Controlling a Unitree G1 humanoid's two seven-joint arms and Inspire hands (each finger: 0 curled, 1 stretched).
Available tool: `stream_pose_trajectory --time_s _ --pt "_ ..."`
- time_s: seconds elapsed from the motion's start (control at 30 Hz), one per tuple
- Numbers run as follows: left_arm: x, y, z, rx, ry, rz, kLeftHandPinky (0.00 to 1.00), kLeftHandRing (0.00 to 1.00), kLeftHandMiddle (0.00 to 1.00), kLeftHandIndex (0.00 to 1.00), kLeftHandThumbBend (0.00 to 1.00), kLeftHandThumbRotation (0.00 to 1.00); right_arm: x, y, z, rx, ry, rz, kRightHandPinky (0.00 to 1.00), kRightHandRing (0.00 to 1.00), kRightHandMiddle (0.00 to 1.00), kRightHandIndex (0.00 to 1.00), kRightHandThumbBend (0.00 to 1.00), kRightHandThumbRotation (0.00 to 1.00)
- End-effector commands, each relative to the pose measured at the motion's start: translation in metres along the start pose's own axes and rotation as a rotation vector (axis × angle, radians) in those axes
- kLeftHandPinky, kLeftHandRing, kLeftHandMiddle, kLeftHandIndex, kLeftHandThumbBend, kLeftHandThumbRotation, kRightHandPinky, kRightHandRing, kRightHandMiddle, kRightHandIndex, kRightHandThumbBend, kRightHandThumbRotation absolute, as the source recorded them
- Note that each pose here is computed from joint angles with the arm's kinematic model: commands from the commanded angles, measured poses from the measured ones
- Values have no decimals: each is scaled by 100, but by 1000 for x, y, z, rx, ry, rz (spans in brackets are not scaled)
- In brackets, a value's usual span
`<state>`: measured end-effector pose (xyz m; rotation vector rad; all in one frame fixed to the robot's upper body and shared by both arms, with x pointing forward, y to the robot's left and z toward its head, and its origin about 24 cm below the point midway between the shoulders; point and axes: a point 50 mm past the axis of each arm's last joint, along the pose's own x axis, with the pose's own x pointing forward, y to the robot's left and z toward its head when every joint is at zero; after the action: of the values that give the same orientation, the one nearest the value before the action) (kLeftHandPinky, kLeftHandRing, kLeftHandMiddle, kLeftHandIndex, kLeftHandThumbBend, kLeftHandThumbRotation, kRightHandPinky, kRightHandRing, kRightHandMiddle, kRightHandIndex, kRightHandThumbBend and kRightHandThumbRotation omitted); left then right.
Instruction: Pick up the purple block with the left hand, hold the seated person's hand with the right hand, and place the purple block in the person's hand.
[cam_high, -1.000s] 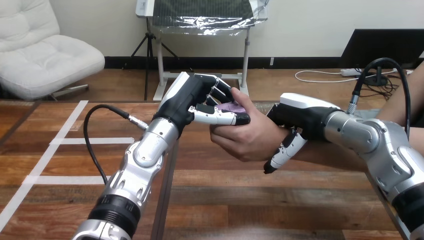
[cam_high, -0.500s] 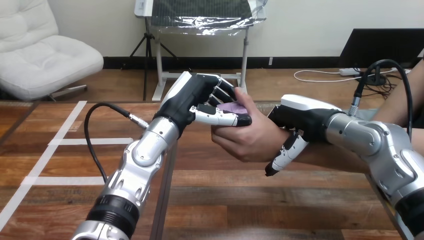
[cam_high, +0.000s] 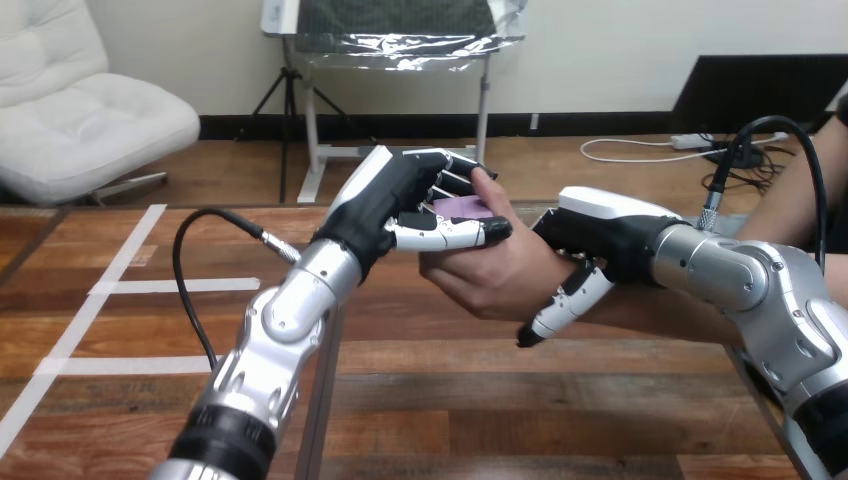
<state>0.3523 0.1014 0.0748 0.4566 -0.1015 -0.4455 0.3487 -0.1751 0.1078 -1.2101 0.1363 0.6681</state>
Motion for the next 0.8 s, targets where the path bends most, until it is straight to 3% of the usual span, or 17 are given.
stream_pose_trajectory --time_s 0.0,0.47,0.77 --pt "-3 11 13 62 -61 40 58 69 72 71 76 70 -3 7 0 14 -12 25 43 52 59 62 92 37" --pt "-21 18 9 104 -68 107 70 79 78 73 87 77 -15 3 1 76 41 109 60 70 77 79 95 47" --pt "-37 22 8 60 -104 158 68 77 76 73 77 73 -22 -1 0 162 91 186 73 83 86 86 99 46"
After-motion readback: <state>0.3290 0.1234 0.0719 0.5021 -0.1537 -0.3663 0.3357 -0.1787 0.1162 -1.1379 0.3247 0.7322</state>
